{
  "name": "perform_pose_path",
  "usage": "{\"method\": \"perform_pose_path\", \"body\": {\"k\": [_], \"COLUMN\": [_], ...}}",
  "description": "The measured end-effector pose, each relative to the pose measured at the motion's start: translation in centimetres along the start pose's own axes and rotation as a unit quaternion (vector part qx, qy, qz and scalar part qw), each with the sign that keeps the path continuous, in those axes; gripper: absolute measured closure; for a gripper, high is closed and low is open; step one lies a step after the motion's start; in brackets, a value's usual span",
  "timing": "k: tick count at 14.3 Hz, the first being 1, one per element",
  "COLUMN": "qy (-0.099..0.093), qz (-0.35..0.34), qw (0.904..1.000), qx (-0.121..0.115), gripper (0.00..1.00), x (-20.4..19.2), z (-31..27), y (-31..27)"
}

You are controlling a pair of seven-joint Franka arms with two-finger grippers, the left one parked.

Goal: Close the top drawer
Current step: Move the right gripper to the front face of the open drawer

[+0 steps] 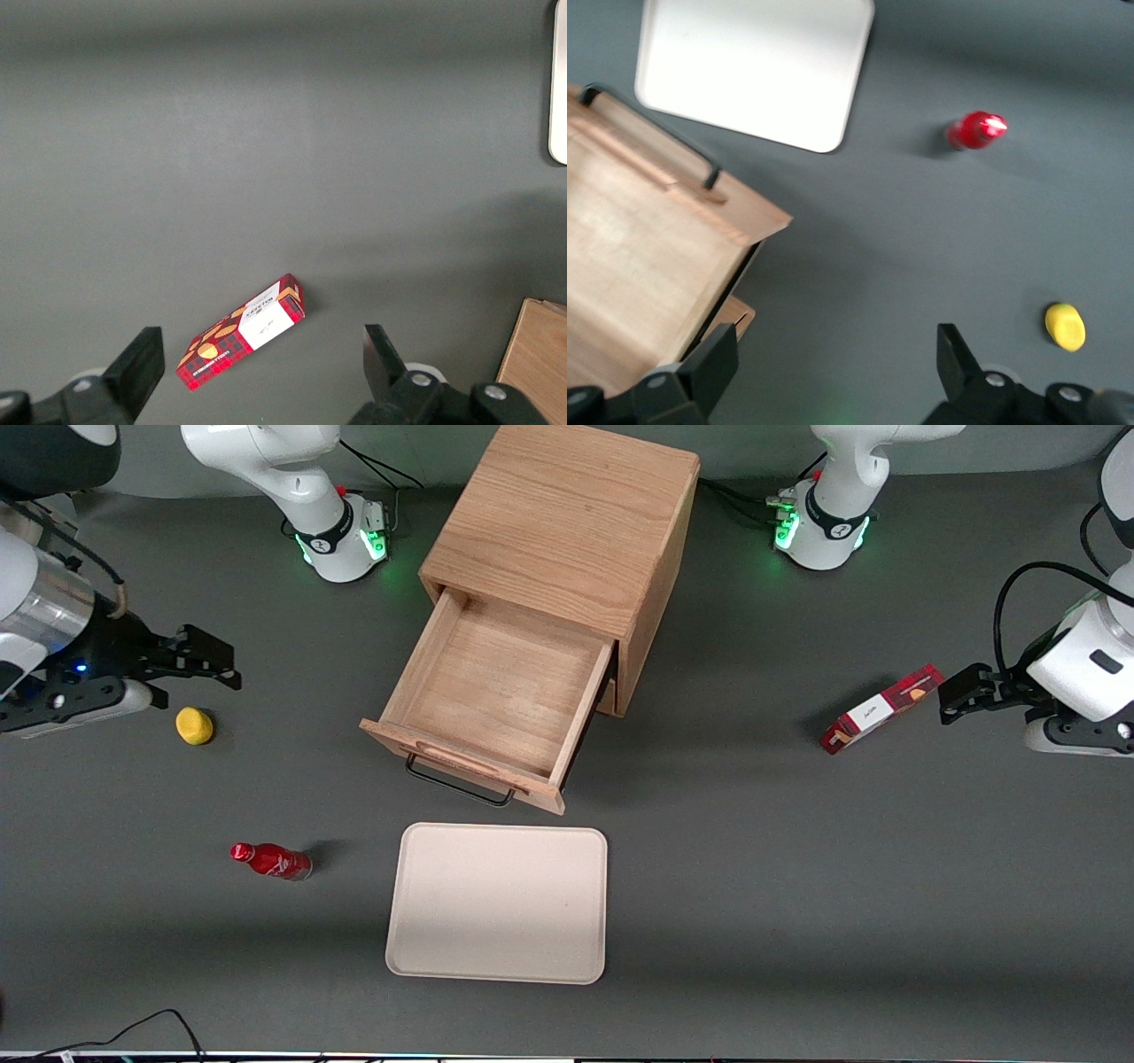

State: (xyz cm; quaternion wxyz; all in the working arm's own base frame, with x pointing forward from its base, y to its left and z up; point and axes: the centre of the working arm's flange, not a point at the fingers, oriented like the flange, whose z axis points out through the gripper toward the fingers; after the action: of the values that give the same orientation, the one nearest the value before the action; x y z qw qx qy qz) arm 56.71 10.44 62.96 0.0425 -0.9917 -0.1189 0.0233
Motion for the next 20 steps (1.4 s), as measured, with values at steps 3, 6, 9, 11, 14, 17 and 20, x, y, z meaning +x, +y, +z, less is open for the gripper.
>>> {"method": "perform_pose_path", "body": {"k": [3, 6, 9, 11, 14, 17, 20], "qy": [-0.011, -0.010, 0.001, 0.003, -0.008, -0.026, -0.028], "qz": [-0.097, -0.158, -0.245, -0.301, -0.384, -0.408, -0.412], "qw": [0.9952, 0.9873, 0.9693, 0.9532, 0.9232, 0.9121, 0.9100], "qx": [0.008, 0.018, 0.024, 0.027, 0.025, 0.034, 0.037], "gripper": [0.00, 0.00, 0.00, 0.00, 0.00, 0.00, 0.00], "x": [2.0, 4.7, 7.1, 8.4, 10.4, 12.1, 12.8], "z": [-0.1, 0.8, 1.5, 2.4, 4.9, 8.4, 9.7], "y": [-3.5, -4.7, -5.5, -5.3, -5.0, -5.7, -6.1]}}
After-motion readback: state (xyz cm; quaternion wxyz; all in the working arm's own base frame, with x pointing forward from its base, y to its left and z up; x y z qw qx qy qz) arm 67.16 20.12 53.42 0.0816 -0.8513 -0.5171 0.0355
